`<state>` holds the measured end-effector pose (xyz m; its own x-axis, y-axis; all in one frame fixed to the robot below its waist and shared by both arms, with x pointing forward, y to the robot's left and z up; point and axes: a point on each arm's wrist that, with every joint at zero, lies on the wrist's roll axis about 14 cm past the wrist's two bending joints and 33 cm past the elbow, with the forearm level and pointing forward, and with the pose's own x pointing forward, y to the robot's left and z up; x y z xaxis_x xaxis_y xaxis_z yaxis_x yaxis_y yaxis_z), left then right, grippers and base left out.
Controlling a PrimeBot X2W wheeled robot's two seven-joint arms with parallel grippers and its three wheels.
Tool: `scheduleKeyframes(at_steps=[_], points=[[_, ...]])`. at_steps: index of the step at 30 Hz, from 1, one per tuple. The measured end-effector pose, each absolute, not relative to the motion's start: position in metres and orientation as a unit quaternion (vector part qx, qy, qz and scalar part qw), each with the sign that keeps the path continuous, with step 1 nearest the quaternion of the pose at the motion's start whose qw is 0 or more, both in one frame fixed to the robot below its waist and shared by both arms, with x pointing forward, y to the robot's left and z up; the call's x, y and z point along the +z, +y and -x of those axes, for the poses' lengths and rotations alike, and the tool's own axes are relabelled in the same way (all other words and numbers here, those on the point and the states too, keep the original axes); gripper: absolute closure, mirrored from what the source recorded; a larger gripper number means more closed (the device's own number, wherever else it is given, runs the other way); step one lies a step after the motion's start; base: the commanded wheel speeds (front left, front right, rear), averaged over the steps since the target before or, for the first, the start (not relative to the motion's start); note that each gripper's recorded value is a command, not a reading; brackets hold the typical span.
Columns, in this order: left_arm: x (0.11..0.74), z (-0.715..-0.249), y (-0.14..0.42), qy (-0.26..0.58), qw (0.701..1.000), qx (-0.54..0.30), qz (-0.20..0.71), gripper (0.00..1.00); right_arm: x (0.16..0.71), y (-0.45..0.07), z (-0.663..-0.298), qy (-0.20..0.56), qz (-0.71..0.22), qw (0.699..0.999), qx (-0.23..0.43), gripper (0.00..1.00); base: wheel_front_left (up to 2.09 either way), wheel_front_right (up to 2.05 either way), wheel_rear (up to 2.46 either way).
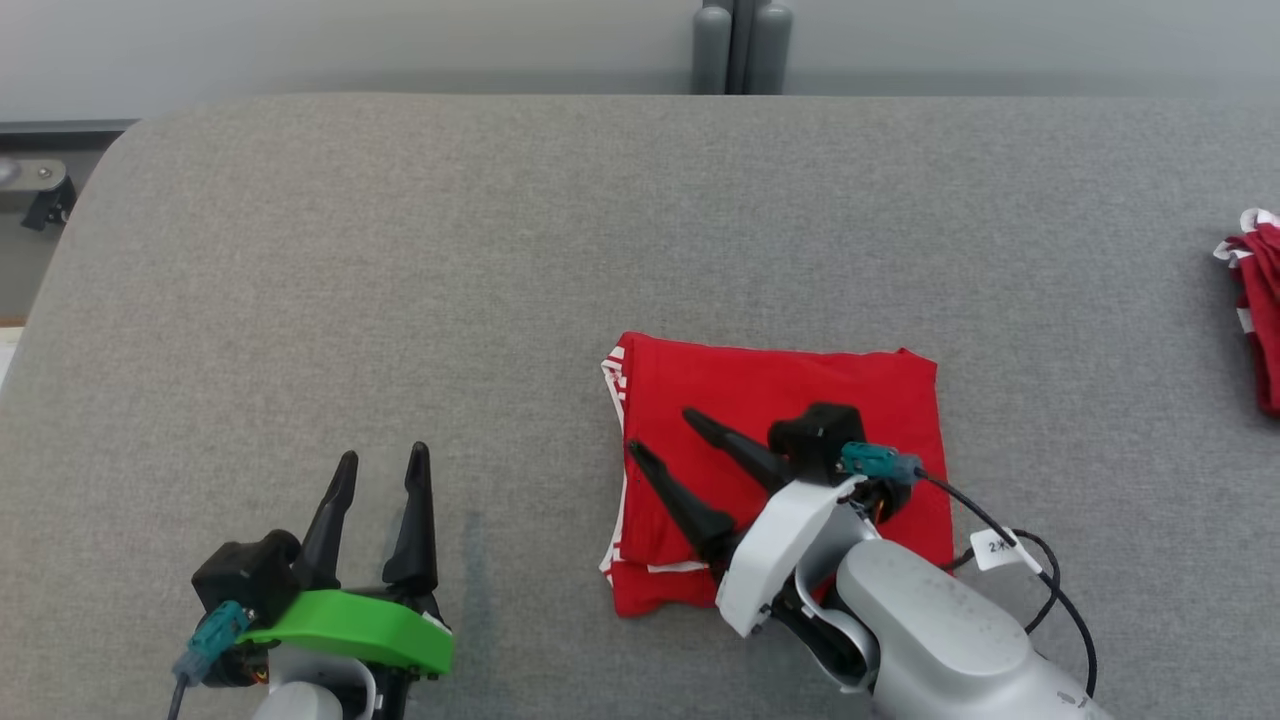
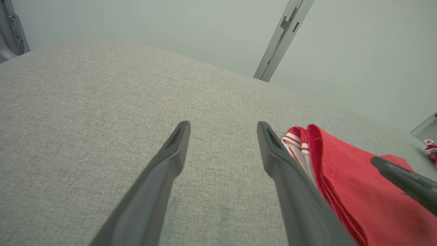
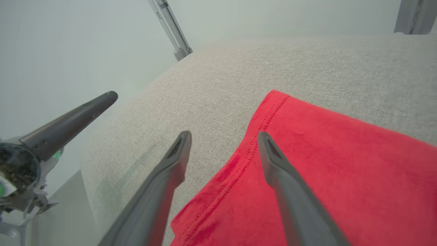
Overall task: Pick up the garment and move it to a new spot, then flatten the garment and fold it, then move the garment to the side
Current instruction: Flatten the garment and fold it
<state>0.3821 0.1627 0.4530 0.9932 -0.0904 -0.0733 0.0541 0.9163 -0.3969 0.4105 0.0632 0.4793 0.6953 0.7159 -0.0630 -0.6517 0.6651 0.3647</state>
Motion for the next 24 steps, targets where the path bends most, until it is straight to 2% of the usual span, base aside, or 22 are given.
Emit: scheduleKeyframes(at_steps=[6,13,18,24], points=[[0.46,-0.386,0.154,0.036,0.978,-0.051,0.199,0.0,0.5,0.034,-0.434,0.046,-0.14,0.931,0.334,0.0,0.0,0.0,0.0],[0.477,-0.391,0.143,0.012,0.98,-0.072,0.186,0.0,0.524,-0.035,-0.46,-0.019,-0.108,0.966,0.234,0.0,0.0,0.0,0.0],[0.486,-0.394,0.136,-0.003,0.981,-0.087,0.171,0.0,0.53,-0.086,-0.456,-0.045,-0.09,0.981,0.164,0.0,0.0,0.0,0.0],[0.491,-0.392,0.13,-0.008,0.983,-0.095,0.157,0.0,0.524,-0.135,-0.434,-0.049,-0.076,0.991,0.095,0.0,0.0,0.0,0.0]])
